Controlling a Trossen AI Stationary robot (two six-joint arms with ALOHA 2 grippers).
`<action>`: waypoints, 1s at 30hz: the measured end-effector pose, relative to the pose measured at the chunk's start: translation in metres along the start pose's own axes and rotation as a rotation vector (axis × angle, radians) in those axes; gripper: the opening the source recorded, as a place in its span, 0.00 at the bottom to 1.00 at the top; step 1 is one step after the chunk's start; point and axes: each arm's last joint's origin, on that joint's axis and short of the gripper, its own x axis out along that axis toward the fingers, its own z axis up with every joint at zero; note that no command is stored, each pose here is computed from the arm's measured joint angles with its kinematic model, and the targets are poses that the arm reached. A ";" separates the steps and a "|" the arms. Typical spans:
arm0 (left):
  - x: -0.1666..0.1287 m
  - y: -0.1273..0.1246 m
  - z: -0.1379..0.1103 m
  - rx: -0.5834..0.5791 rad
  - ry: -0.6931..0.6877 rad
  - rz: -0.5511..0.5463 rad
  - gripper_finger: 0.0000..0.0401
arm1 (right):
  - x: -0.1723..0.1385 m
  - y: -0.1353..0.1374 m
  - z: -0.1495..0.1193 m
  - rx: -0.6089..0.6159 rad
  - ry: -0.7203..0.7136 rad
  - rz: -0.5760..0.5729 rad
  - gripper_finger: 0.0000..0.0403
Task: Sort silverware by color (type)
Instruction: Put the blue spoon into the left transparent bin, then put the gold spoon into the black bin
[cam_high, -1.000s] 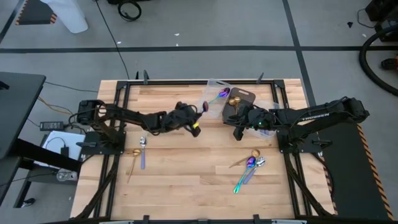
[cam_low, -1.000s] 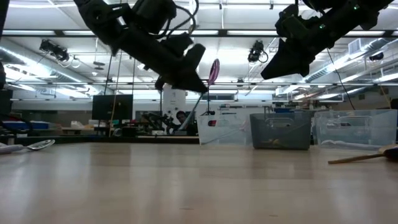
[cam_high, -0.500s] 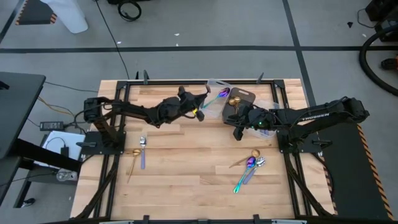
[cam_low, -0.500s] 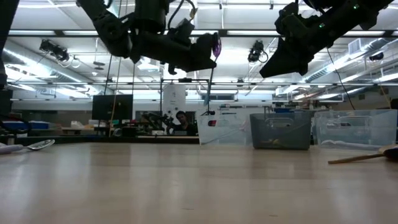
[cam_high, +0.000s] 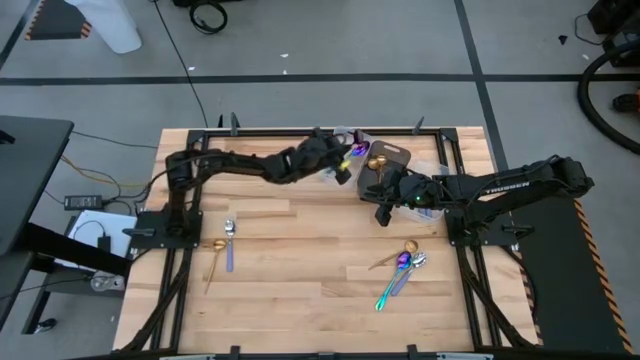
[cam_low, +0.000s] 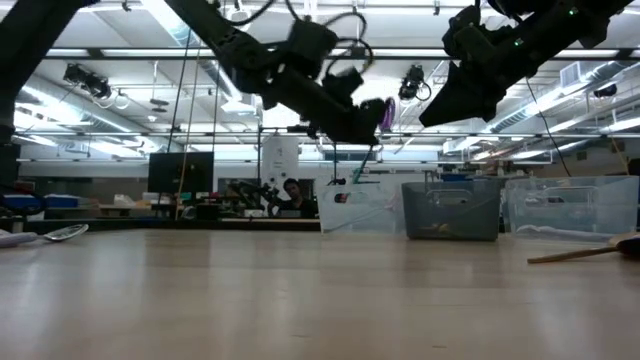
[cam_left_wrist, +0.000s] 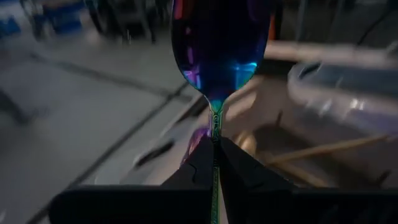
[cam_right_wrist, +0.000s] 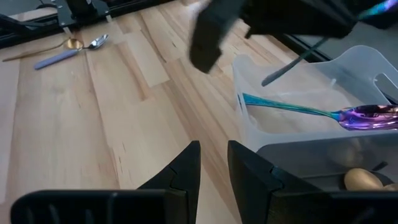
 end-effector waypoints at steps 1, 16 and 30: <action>0.004 0.002 -0.001 -0.002 0.040 0.002 0.04 | 0.000 0.000 0.000 -0.001 0.003 -0.001 0.22; 0.016 0.025 -0.017 -0.083 0.256 -0.117 0.04 | 0.000 0.000 -0.001 -0.006 0.009 -0.001 0.22; 0.015 0.023 -0.019 -0.133 0.283 -0.114 0.24 | 0.000 0.000 -0.002 -0.027 0.027 0.013 0.22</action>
